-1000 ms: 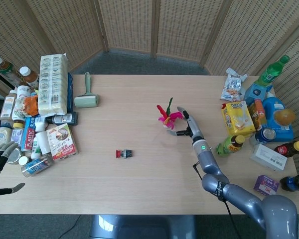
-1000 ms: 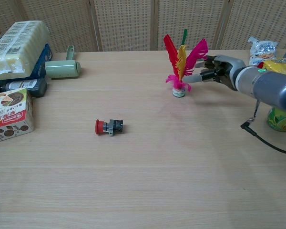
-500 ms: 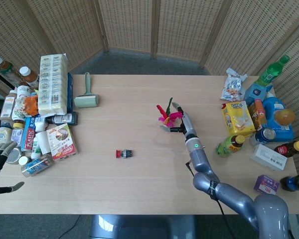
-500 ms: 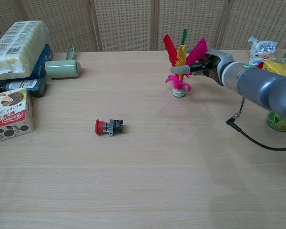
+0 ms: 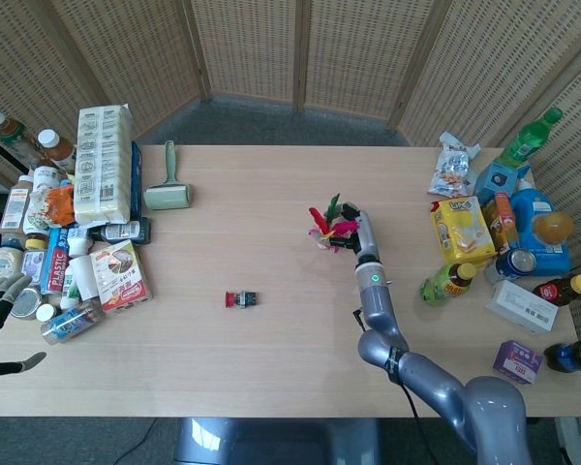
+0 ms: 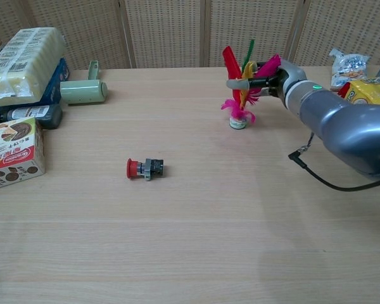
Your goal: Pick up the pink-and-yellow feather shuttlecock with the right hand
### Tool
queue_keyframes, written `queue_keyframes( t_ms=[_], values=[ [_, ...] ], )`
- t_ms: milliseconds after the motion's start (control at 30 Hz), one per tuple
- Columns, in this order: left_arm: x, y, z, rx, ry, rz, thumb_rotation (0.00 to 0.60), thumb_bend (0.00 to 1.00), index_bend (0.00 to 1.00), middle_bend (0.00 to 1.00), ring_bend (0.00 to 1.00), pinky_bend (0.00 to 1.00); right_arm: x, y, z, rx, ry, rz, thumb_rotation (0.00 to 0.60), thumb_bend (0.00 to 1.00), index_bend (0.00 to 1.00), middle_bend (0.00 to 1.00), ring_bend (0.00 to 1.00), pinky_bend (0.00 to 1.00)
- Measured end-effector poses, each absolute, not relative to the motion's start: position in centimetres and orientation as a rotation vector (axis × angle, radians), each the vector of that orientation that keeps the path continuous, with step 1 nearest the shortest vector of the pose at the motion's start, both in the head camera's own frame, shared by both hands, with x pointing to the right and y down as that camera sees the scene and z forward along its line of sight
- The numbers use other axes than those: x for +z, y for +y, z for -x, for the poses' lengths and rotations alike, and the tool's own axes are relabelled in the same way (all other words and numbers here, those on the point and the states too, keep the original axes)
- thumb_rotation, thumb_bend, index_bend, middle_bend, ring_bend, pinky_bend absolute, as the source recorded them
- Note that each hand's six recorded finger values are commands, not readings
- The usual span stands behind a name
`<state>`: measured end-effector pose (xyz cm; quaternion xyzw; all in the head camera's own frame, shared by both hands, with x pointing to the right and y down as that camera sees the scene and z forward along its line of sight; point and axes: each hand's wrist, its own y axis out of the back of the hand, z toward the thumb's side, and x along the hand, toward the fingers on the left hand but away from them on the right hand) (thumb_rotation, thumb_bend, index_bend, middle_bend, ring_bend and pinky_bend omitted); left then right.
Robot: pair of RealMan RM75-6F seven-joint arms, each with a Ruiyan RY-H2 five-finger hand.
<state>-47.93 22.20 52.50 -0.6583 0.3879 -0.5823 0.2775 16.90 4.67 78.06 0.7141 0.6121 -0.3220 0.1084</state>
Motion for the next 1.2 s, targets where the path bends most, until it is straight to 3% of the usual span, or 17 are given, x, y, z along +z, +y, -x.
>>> queue_keyframes(
  t_ms=[200,533,733,1200],
  values=[
    [52.3,22.3,47.7,-1.552,1.041,1.771,0.600,0.00,0.00,0.00,0.00,0.00,77.8,4.9,-16.7,-0.933,1.793,-2.125,0.600,0.06,0.66,0.75,0.32,0.56],
    [51.8,22.4,47.3,-1.517,1.051,1.798,0.600,0.00,0.00,0.00,0.00,0.00,74.9,4.6,-16.8,-0.849,1.816,-2.172,0.600,0.08,0.66,0.75,0.32,0.57],
    [51.2,22.3,47.3,-1.491,1.070,1.820,0.600,0.00,0.00,0.00,0.00,0.00,70.4,3.6,-16.0,-0.737,1.827,-2.229,0.600,0.09,0.66,0.75,0.32,0.59],
    [50.1,22.4,47.1,-1.437,1.087,1.851,0.600,0.00,0.00,0.00,0.00,0.00,55.8,1.3,-14.8,-0.493,1.904,-2.342,0.600,0.08,0.66,0.75,0.32,0.61]
  ],
)
